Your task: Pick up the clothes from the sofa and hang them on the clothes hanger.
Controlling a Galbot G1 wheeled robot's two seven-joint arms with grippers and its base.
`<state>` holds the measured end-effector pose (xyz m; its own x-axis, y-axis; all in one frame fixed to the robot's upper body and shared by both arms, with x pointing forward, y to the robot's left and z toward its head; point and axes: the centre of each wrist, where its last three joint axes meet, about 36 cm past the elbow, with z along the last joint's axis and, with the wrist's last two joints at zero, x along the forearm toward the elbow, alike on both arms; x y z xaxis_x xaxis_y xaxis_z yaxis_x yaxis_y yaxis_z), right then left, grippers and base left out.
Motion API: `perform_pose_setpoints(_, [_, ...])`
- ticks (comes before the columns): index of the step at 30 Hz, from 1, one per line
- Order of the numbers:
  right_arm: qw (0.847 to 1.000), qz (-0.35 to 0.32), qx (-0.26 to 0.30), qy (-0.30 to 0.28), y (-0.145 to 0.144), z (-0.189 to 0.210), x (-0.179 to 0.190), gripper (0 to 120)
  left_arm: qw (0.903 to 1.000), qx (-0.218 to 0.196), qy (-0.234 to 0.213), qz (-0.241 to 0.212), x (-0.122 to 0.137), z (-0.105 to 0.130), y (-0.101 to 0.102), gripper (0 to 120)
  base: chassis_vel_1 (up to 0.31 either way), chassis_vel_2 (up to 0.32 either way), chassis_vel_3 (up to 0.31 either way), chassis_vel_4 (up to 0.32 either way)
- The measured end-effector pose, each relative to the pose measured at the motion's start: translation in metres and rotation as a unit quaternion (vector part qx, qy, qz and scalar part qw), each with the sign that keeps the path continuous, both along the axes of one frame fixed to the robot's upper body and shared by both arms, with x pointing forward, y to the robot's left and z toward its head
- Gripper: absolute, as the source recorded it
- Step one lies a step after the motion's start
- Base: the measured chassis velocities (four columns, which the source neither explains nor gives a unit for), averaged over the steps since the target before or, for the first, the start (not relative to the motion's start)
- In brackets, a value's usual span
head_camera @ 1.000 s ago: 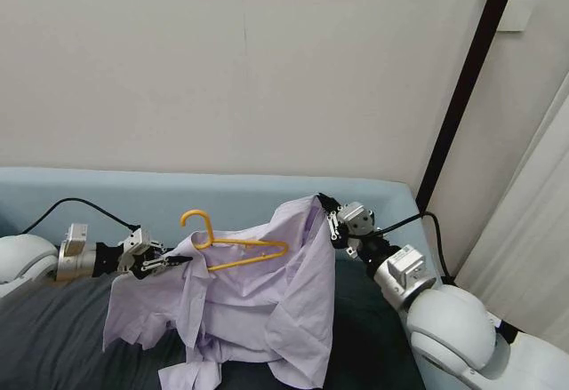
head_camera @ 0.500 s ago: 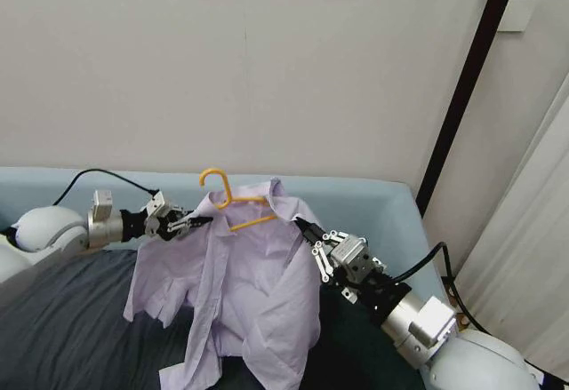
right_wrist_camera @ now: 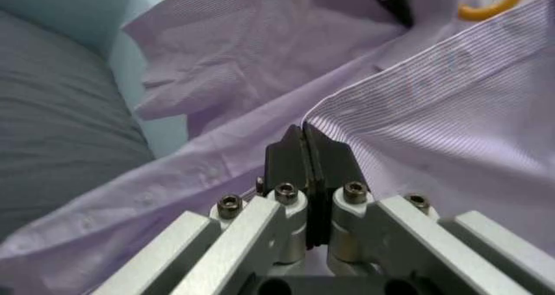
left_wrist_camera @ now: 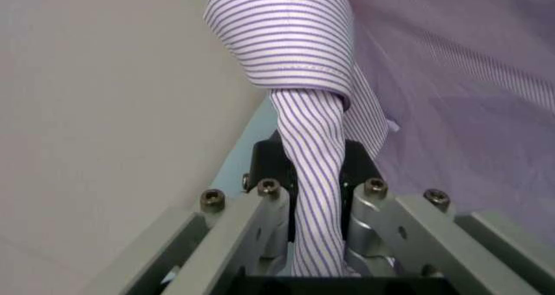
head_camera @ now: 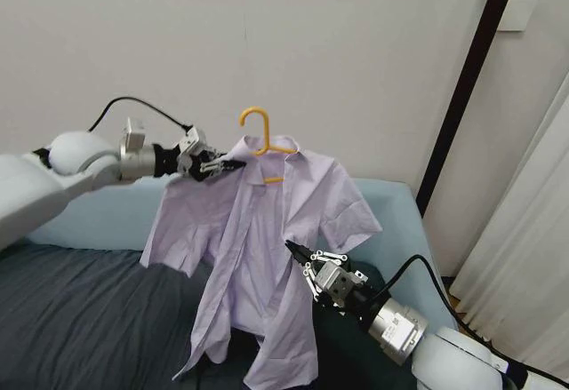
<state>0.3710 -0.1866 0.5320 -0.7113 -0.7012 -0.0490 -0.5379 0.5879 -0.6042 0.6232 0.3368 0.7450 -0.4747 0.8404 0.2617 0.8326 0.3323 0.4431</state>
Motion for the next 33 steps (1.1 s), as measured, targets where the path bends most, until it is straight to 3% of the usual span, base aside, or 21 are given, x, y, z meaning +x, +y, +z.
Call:
perform_pose_setpoints(5, [1.000,0.004,0.008,0.008,0.007,-0.003,0.006,0,0.9999,0.007,-0.004,-0.015,0.007,0.004,-0.022,7,0.000,0.000,0.000,0.000])
perform_pose_setpoints(13, [0.999,0.016,-0.014,0.034,0.002,-0.009,0.014,0,0.9996,0.005,-0.006,-0.028,0.007,0.004,-0.036,7,0.000,0.000,0.000,0.000])
perform_pose_setpoints(16, [0.998,-0.024,-0.013,0.048,-0.003,-0.010,0.013,8,0.9995,0.004,-0.007,-0.029,0.006,0.003,-0.036,7,0.000,0.000,0.000,0.000])
perform_pose_setpoints(20, [0.989,-0.114,0.008,0.092,-0.003,0.005,-0.016,26,0.9996,0.004,-0.012,-0.026,-0.002,0.005,-0.029,7,0.000,0.000,0.000,0.000])
perform_pose_setpoints(24, [0.985,-0.135,0.014,0.109,-0.003,0.020,-0.043,40,0.9996,0.007,-0.020,-0.017,-0.007,0.005,-0.024,7,0.000,0.000,0.000,0.000])
perform_pose_setpoints(29, [0.982,-0.168,0.033,0.079,-0.003,0.046,-0.053,58,0.9996,0.015,-0.022,-0.005,-0.015,0.003,-0.022,7,0.000,0.000,0.000,0.000])
perform_pose_setpoints(33, [0.976,-0.209,0.047,0.038,-0.023,0.074,-0.021,75,0.9993,0.025,-0.019,-0.022,-0.020,-0.001,-0.035,7,0.000,0.000,0.000,0.000])
